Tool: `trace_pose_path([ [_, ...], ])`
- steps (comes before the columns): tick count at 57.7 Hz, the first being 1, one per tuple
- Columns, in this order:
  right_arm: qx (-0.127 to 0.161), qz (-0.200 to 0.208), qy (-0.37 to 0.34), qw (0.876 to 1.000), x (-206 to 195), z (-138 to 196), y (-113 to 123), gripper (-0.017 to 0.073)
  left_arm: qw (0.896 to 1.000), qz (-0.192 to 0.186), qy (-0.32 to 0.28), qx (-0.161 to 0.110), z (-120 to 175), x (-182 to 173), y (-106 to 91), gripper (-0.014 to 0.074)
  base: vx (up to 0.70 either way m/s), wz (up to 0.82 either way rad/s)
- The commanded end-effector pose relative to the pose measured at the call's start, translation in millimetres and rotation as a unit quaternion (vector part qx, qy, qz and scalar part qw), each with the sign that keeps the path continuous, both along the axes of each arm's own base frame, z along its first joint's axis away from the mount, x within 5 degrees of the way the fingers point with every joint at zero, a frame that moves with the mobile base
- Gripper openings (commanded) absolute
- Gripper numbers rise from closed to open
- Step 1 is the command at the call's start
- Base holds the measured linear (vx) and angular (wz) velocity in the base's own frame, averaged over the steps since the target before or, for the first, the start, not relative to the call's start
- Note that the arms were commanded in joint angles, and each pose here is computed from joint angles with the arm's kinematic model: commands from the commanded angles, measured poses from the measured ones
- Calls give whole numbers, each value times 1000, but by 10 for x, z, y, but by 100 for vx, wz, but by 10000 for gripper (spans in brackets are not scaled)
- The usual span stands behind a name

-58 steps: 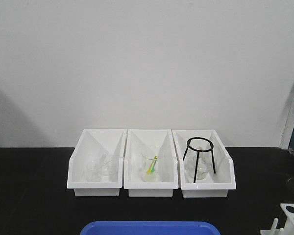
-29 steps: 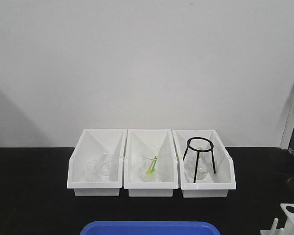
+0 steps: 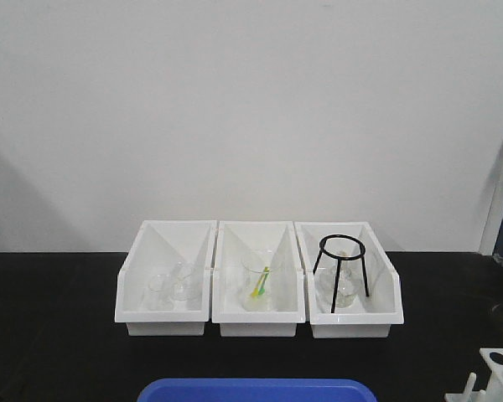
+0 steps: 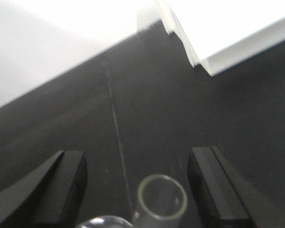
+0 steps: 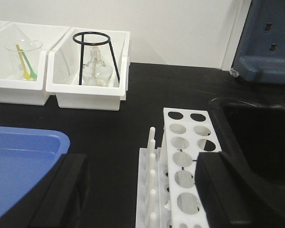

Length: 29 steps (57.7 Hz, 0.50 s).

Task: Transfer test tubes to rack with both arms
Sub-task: 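Close the left gripper on the test tube and lift it out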

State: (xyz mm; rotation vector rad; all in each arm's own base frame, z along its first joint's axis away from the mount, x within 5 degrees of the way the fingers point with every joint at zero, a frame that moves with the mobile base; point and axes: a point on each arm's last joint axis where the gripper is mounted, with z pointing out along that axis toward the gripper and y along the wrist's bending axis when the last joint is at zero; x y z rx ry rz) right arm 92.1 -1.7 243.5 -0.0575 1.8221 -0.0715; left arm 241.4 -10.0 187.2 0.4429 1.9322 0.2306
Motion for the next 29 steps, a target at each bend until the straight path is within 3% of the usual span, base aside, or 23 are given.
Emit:
trace_pose_path([
  [1, -17, 4, -55, 998, 33, 191, 1, 533, 998, 4, -60, -6, 161, 87, 0, 552, 0, 0],
  [29, -23, 5, -73, 997, 37, 222, 2, 533, 999, 4, -42, -6, 79, 109, -1, 517, 0, 0],
])
